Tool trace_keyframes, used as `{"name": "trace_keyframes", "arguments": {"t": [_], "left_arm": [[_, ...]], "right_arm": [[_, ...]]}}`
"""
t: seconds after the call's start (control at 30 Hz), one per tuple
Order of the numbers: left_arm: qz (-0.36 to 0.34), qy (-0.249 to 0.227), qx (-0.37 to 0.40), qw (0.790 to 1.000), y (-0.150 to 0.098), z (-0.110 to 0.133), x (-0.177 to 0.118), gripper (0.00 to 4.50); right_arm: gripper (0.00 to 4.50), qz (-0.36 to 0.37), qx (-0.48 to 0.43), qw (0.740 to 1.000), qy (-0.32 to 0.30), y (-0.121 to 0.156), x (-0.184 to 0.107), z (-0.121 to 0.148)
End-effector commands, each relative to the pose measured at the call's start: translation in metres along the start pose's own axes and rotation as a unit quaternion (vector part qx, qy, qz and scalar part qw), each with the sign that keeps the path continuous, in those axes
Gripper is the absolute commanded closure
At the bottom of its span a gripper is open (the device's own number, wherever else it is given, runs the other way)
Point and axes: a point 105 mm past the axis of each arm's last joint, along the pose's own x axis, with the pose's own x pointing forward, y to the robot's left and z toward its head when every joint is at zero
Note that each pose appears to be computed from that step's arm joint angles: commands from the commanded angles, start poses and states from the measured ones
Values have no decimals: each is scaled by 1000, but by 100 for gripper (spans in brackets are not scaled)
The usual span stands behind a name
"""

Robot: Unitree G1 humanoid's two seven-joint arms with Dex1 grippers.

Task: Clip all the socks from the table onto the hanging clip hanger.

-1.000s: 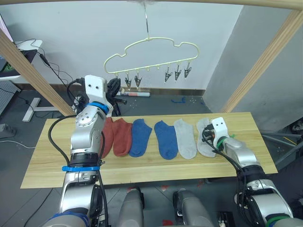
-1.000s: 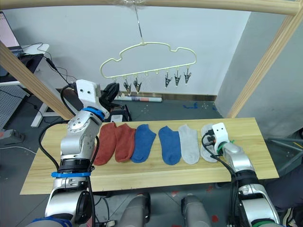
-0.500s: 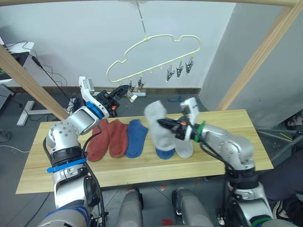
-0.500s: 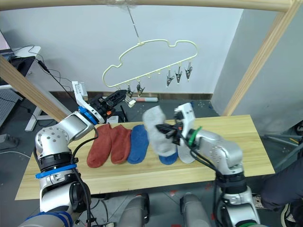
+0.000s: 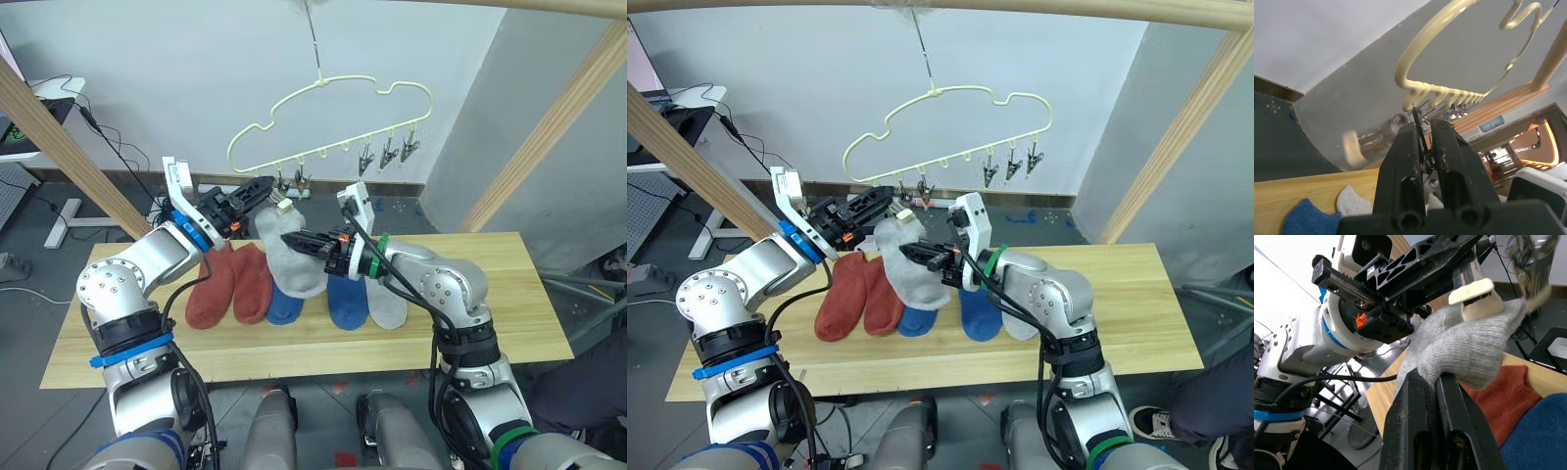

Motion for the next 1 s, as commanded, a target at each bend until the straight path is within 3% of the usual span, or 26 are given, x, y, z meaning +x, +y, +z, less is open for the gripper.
{"name": "trace_keyframes", "arguments": {"t": [0.03,0.47,1.0], "left_arm": [[-16,-11,15,1000,-11,8,-3,447],[-16,-21,-1,1000,-9,15,-3,447],[-34,-19,-6,999,-17,13,-1,447]], "right_arm": [[448,26,-11,999,-16,13,-4,13],[448,47,3,999,-15,24,-20,13],[448,29,17,999,-39,14,-3,19]]}}
